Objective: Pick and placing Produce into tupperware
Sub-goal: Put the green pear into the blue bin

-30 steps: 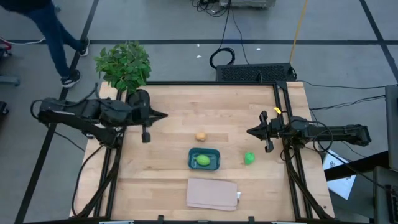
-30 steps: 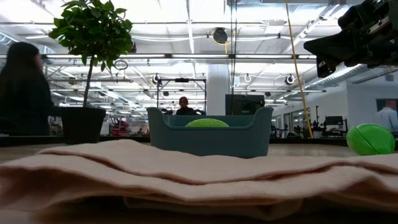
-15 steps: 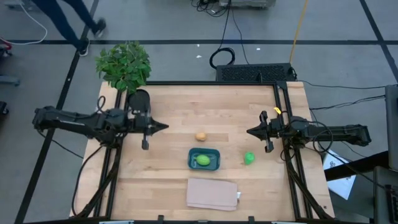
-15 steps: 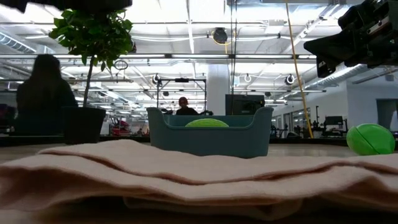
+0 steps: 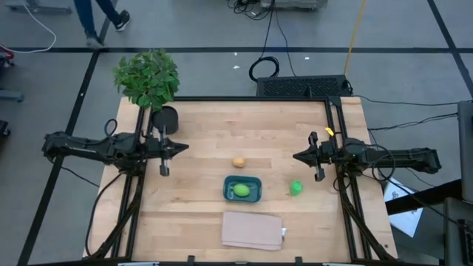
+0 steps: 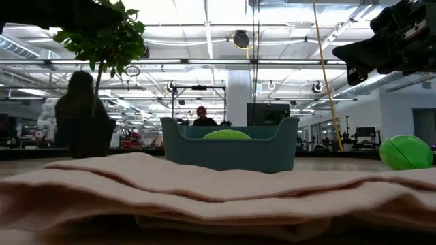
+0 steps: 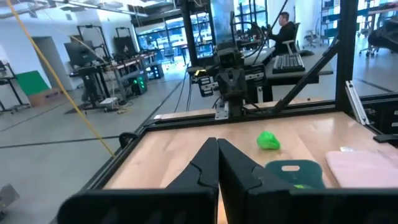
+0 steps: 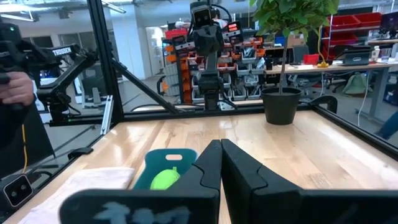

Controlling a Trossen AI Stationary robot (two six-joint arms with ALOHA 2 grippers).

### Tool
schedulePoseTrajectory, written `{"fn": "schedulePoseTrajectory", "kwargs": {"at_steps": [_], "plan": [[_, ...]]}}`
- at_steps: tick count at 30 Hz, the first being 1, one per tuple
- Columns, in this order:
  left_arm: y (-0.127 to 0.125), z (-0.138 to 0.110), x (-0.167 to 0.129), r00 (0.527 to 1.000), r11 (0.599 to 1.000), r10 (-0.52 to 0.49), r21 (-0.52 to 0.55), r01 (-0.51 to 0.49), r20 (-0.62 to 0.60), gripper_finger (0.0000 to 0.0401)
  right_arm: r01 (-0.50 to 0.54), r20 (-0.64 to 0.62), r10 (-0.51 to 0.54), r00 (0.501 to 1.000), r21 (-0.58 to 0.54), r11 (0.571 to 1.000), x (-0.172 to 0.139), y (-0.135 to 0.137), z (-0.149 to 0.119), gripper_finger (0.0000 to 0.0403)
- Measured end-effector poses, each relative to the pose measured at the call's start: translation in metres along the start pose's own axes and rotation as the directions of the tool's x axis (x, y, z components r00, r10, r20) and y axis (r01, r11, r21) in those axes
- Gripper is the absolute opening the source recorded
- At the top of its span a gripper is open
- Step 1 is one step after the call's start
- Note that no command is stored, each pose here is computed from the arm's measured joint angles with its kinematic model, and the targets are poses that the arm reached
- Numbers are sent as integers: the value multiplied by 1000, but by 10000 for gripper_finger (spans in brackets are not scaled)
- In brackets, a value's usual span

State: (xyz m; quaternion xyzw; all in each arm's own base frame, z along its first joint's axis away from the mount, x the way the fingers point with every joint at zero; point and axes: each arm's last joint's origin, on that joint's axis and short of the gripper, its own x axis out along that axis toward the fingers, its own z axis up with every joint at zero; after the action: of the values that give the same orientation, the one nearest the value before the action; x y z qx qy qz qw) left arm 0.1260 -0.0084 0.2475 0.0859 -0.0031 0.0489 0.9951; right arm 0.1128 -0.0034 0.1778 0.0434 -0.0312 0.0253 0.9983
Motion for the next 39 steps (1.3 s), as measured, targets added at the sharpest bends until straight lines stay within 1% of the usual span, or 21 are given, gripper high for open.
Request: {"fn": "schedulePoseTrajectory", "kwargs": {"at_steps": [3,8,11,14,17,24,30,33,37,39], "plan": [[-1,-9,-1,1000,1000,-3,7,4,-22,0,0,0,0,1000,0,1000,0,0,0,0],[-6,-33,-1,998,1000,-10,16,11,-68,0,1,-14,-1,1000,1,1000,0,0,-1,0],[-6,-40,-1,997,1000,-6,26,8,-71,0,2,-27,-2,1000,1,1000,0,0,-3,0],[-6,-40,-1,998,1000,-8,22,9,-68,0,3,-47,-3,999,2,1000,0,0,-5,0],[-7,-40,-1,997,999,-34,21,35,-64,1,2,-45,-3,999,-11,1000,0,0,-4,0],[-7,-40,0,997,999,-38,25,39,-66,22,0,-46,-3,999,-56,998,0,0,-4,5],[-7,-40,0,997,998,-38,42,41,-67,28,-1,-20,0,1000,-51,999,3,0,-2,4],[-7,-40,0,997,998,-38,51,42,-67,24,2,-87,-5,996,-34,999,5,-1,-7,1],[-7,-40,0,997,997,-38,63,43,-70,17,-14,-73,11,997,-37,999,12,0,13,1],[-7,-41,0,996,997,-39,64,44,-74,13,-27,-96,23,995,-39,999,17,1,21,1]]}}
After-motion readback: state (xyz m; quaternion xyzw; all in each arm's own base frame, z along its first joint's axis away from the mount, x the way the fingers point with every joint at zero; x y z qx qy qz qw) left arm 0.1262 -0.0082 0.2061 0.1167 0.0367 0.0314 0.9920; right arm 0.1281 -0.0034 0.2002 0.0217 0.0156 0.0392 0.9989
